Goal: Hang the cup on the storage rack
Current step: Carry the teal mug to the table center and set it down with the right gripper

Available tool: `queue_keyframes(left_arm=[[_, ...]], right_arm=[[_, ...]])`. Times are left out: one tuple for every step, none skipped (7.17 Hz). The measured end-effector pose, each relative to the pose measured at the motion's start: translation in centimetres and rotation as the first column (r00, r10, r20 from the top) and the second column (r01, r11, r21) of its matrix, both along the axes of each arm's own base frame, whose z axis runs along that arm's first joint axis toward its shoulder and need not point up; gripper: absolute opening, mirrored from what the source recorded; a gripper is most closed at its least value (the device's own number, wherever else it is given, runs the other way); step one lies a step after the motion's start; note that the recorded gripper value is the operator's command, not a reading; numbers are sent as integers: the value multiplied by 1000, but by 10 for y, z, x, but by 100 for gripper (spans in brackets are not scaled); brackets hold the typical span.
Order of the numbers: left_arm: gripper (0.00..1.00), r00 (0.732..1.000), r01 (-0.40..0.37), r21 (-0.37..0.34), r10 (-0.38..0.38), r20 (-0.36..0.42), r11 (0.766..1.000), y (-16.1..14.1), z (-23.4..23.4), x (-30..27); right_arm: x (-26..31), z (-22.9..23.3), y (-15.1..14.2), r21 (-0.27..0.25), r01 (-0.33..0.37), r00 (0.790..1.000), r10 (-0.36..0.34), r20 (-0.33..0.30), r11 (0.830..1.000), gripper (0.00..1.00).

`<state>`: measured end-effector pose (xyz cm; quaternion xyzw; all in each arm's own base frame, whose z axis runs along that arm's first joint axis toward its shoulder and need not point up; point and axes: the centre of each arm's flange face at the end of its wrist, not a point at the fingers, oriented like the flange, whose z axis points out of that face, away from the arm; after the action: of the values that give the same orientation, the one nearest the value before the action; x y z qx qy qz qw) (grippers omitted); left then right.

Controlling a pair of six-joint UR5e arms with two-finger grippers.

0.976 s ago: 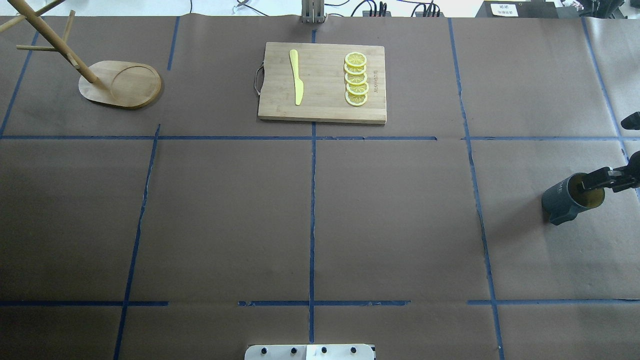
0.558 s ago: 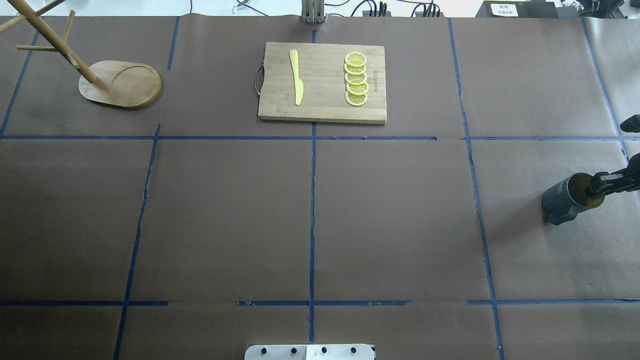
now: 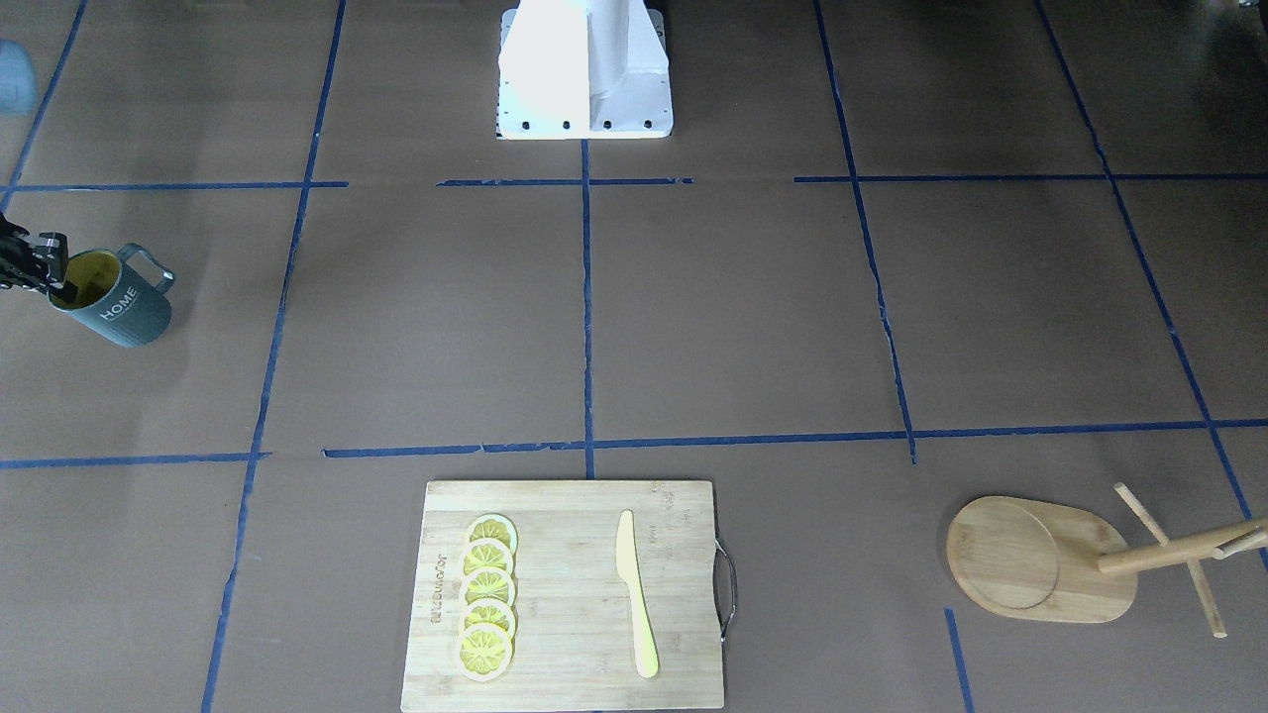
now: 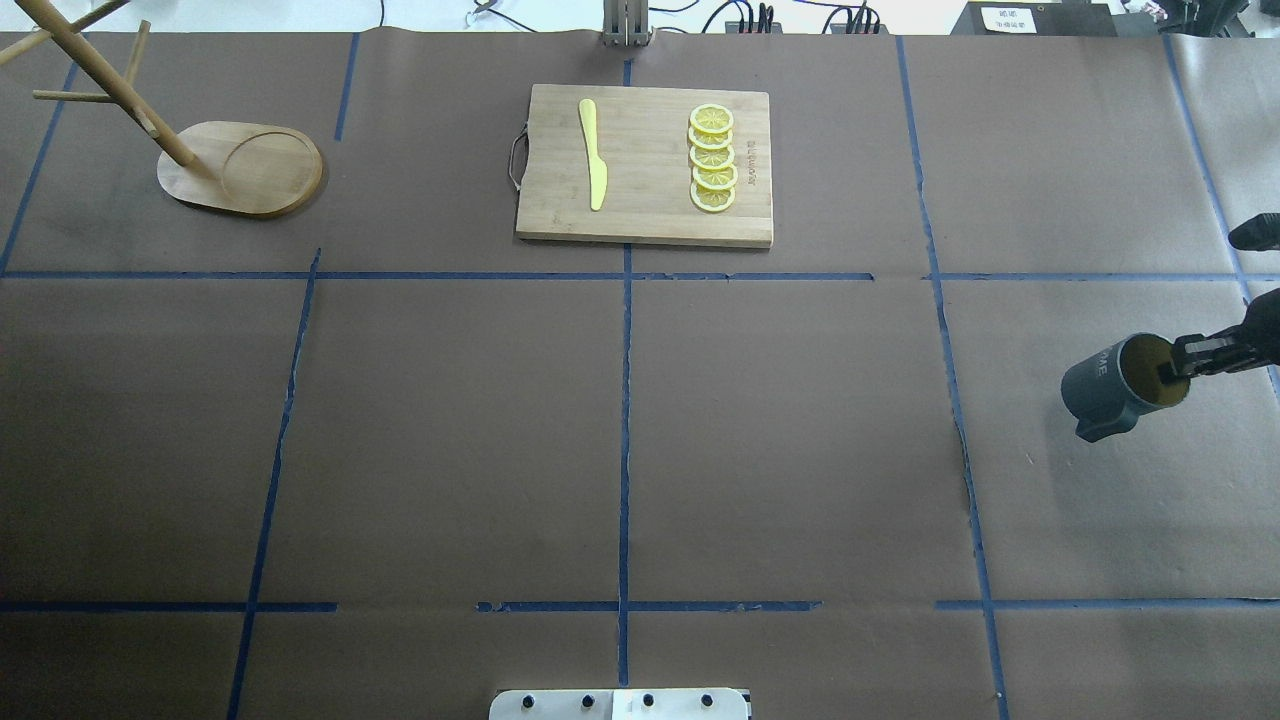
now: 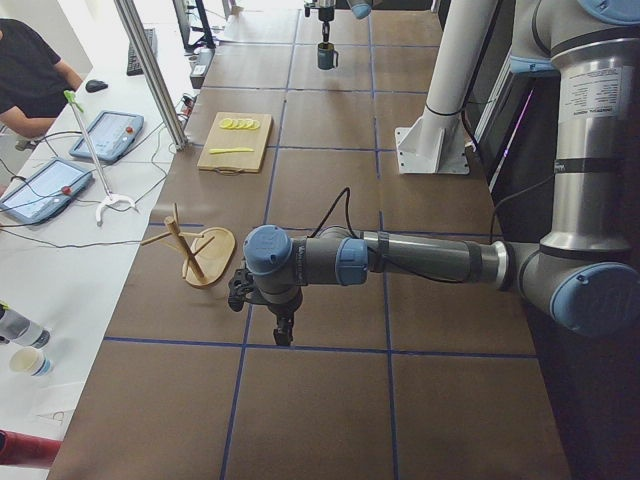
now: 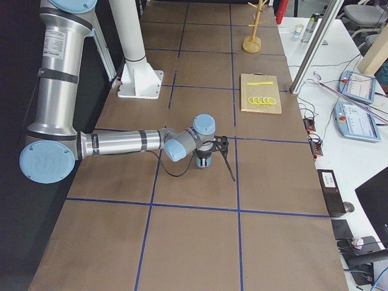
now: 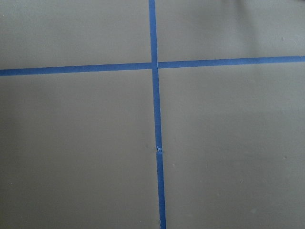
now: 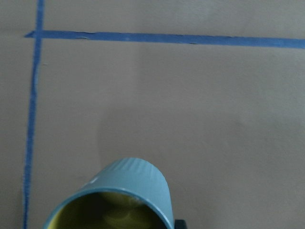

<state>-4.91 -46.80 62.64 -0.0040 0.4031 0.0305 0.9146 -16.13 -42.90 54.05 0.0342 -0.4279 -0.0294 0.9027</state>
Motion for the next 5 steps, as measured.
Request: queue_keyframes(left_arm=[[100, 1000, 0, -3, 0, -1, 1000, 0, 1, 0], [100, 1000, -1, -7, 1, -2, 1000, 0, 3, 0], [100, 1000, -1, -9, 1, -2, 1000, 0, 4, 1], [100, 1000, -1, -11, 1, -2, 1000, 0, 5, 1], [100, 1000, -2, -12, 2, -2, 1000, 0, 6, 1]], right_arm=[[-19, -46, -10, 10, 25, 1000, -25, 6, 1000, 0], [-49, -103, -21, 22, 51, 999, -51, 8, 998, 0], [-85, -154, -26, 22, 66, 998, -66, 17, 998, 0], [-134, -200, -24, -10, 64, 997, -64, 35, 998, 0], [-195, -245, -23, -64, 34, 998, -31, 48, 997, 0]])
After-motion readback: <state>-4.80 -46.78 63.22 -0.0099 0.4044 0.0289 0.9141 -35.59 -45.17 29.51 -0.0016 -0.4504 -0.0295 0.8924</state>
